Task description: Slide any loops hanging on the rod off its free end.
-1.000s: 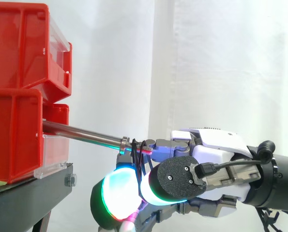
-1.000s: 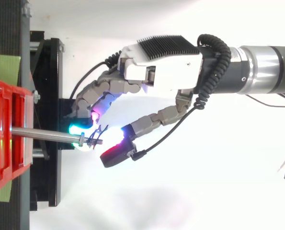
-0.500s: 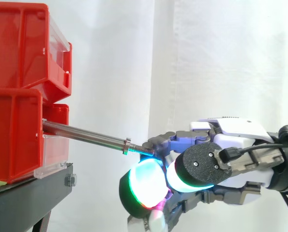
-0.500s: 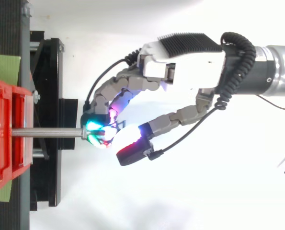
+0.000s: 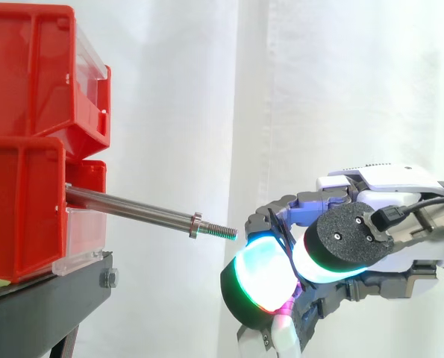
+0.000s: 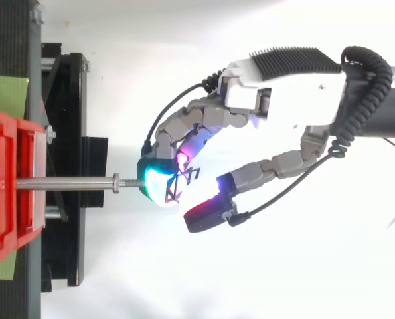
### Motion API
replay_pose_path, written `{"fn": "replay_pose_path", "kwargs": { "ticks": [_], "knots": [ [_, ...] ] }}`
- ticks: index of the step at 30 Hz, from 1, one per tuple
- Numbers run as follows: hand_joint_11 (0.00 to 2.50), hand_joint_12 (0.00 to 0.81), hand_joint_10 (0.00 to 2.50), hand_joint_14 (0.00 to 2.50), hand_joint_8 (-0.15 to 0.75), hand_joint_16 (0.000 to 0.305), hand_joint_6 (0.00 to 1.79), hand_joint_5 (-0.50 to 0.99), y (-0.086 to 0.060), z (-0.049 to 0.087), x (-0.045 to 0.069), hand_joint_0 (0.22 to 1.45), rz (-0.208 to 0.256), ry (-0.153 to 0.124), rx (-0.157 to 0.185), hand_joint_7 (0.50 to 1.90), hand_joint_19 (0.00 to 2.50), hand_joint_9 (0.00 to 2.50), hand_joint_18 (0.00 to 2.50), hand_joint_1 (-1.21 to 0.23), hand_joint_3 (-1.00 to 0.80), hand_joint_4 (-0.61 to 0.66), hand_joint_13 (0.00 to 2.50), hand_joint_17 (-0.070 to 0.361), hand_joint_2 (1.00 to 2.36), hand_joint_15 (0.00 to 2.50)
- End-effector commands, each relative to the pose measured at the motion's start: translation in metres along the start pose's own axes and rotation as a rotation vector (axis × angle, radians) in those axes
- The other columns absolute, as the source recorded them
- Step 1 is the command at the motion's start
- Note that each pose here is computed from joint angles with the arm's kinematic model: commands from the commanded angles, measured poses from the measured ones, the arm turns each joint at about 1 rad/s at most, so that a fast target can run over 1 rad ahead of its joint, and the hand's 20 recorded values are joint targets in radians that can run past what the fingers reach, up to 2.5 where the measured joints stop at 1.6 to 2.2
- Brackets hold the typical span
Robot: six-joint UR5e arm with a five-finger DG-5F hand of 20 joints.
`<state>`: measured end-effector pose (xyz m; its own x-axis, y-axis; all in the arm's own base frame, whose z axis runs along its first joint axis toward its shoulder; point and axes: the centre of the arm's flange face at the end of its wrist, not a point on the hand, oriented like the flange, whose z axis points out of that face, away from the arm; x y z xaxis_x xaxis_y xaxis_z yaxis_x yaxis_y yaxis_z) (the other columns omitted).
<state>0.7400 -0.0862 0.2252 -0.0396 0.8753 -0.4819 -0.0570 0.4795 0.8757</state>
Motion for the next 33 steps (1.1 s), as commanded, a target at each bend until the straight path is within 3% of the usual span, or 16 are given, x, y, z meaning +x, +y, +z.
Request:
{"fn": "replay_pose_path", "kwargs": {
  "ticks": [1, 4, 5, 7, 16, 23, 27, 33],
  "knots": [
    [0.27, 0.355, 0.01, 0.01, 0.287, 0.048, 0.93, -0.13, 0.0, -0.001, -0.001, 0.65, 0.011, -0.014, 0.015, 0.92, 0.37, 0.86, 0.65, -0.77, -0.15, -0.02, 0.64, 0.109, 1.01, 0.16],
    [0.28, 0.334, 0.01, 0.01, 0.267, 0.044, 0.93, -0.14, -0.002, -0.005, 0.002, 0.65, 0.049, 0.003, 0.049, 0.94, 0.39, 0.85, 0.62, -0.78, -0.22, -0.02, 0.63, 0.099, 1.01, 0.17],
    [0.29, 0.331, 0.01, 0.01, 0.265, 0.044, 0.93, -0.14, -0.001, -0.008, 0.002, 0.65, 0.076, 0.018, 0.075, 0.94, 0.38, 0.84, 0.62, -0.78, -0.23, -0.02, 0.62, 0.098, 1.01, 0.18],
    [0.28, 0.324, 0.01, 0.01, 0.257, 0.043, 0.93, -0.14, -0.002, -0.01, 0.003, 0.66, 0.086, 0.022, 0.089, 0.95, 0.4, 0.84, 0.61, -0.78, -0.26, -0.02, 0.62, 0.096, 1.01, 0.18],
    [0.29, 0.323, 0.01, 0.01, 0.254, 0.042, 0.93, -0.15, 0.0, -0.012, 0.007, 0.67, 0.204, -0.004, 0.135, 0.92, 0.4, 0.82, 0.61, -0.74, -0.35, 0.01, 0.61, 0.094, 1.01, 0.17],
    [0.28, 0.324, 0.01, 0.01, 0.255, 0.042, 0.93, -0.15, 0.005, -0.016, 0.01, 0.65, 0.252, 0.006, 0.165, 0.92, 0.41, 0.82, 0.6, -0.7, -0.41, 0.05, 0.61, 0.094, 1.01, 0.17],
    [0.28, 0.323, 0.01, 0.01, 0.258, 0.042, 0.93, -0.15, 0.01, -0.016, 0.009, 0.65, 0.267, -0.01, 0.183, 0.92, 0.41, 0.82, 0.6, -0.68, -0.45, 0.07, 0.61, 0.094, 1.0, 0.17],
    [0.28, 0.323, 0.01, 0.01, 0.261, 0.042, 0.93, -0.15, 0.011, -0.019, 0.011, 0.64, 0.357, -0.006, 0.216, 0.92, 0.41, 0.83, 0.6, -0.66, -0.46, 0.07, 0.61, 0.094, 1.0, 0.18]
  ]
}}
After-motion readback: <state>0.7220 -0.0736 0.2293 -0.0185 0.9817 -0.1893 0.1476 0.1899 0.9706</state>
